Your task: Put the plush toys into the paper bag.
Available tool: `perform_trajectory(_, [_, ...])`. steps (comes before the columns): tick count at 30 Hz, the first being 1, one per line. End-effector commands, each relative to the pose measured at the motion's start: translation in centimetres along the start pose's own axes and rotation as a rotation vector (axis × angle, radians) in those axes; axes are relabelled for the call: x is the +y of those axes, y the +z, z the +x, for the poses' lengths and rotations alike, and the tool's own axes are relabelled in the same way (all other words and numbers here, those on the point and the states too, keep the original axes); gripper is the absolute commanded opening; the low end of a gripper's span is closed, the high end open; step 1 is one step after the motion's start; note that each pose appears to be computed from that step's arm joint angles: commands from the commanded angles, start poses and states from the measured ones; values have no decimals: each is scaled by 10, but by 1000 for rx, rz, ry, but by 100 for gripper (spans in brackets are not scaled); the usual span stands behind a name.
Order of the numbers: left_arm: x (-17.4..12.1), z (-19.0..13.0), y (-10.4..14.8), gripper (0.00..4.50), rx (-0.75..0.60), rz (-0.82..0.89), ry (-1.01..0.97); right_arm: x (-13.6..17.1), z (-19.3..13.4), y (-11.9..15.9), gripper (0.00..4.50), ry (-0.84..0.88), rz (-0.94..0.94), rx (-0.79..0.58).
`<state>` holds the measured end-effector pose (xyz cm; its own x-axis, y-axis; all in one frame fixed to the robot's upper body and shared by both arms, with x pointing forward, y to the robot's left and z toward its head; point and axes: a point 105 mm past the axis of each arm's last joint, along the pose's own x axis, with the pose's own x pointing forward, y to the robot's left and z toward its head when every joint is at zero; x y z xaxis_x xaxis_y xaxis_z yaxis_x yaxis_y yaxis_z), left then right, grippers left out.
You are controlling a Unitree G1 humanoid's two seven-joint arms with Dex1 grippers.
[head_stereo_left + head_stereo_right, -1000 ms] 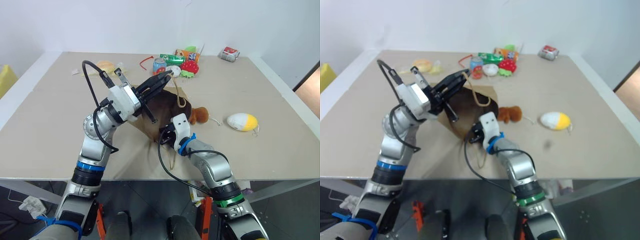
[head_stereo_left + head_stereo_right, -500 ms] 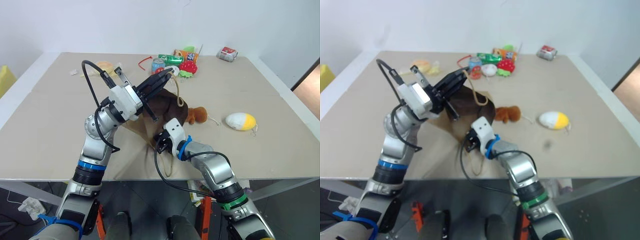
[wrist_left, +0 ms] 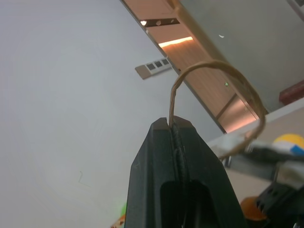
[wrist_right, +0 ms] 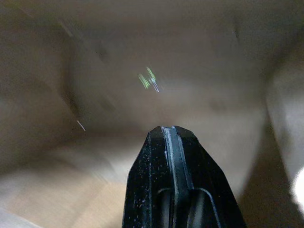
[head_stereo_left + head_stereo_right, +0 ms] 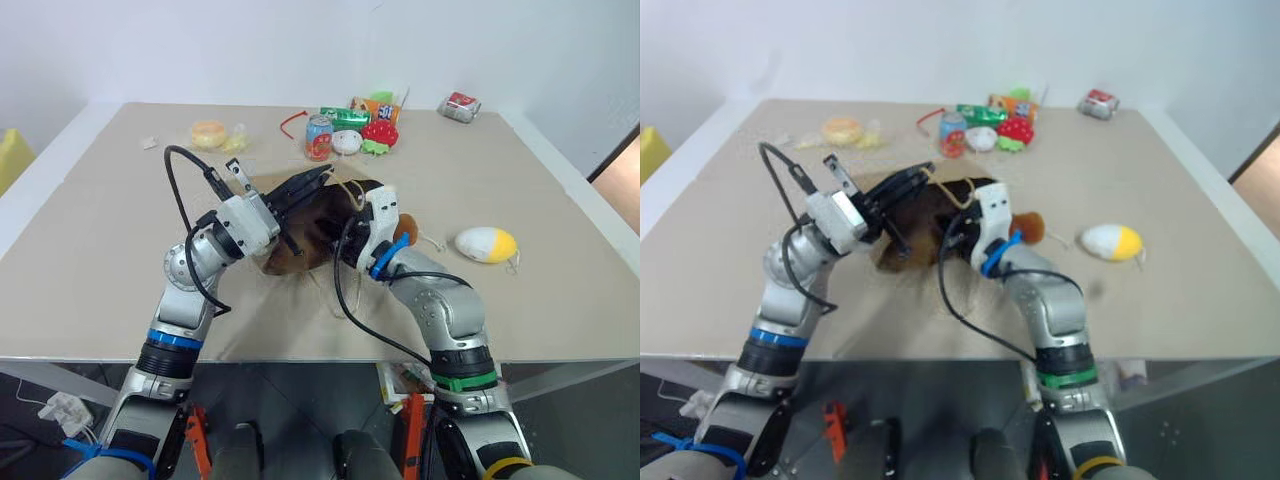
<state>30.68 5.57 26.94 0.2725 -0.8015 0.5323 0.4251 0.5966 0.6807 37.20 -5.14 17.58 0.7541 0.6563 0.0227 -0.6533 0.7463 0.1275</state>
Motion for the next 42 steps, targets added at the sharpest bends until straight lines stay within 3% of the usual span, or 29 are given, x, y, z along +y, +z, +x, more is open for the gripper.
perform_trajectory(1, [0,-7,-3,0,1,28,-8,20,-24,11,3,150,-35,-11])
perform_trajectory(7, [-7,-7,-5,0,-2,23,-25,37,-59,26,3,303,-37,-49])
perform_trajectory(12, [-11,-7,-5,0,-3,17,-36,20,-104,61,3,295,-12,-181])
perform_trajectory(18, [-14,-5,-6,0,-6,13,-50,2,-120,43,3,193,-36,-85])
perform_trajectory(22, [-16,-5,-5,0,-8,14,-58,-75,-143,26,3,-186,-153,59])
perform_trajectory(26, [-17,-7,-5,0,-1,8,-61,-137,-169,39,3,-506,-235,67])
perform_trajectory(28, [-17,-8,-5,0,3,5,-56,-158,-182,48,65,-607,-253,46])
perform_trajectory(29, [-16,-9,-5,0,5,3,-51,-161,-185,50,127,-622,-269,46])
perform_trajectory(30, [-16,-9,-6,0,9,3,-45,-166,-188,51,127,-642,-289,57])
perform_trajectory(31, [-15,-9,-6,0,12,2,-39,-168,-190,50,196,-653,-319,80])
perform_trajectory(35, [-16,-11,-7,0,25,-16,-31,-179,-190,46,282,-680,-382,140])
perform_trajectory(36, [-16,-11,-8,0,28,-20,-31,-180,-189,45,345,-679,-379,146])
perform_trajectory(42, [-20,-15,-14,0,64,-89,-25,-194,-174,35,345,-709,-441,224])
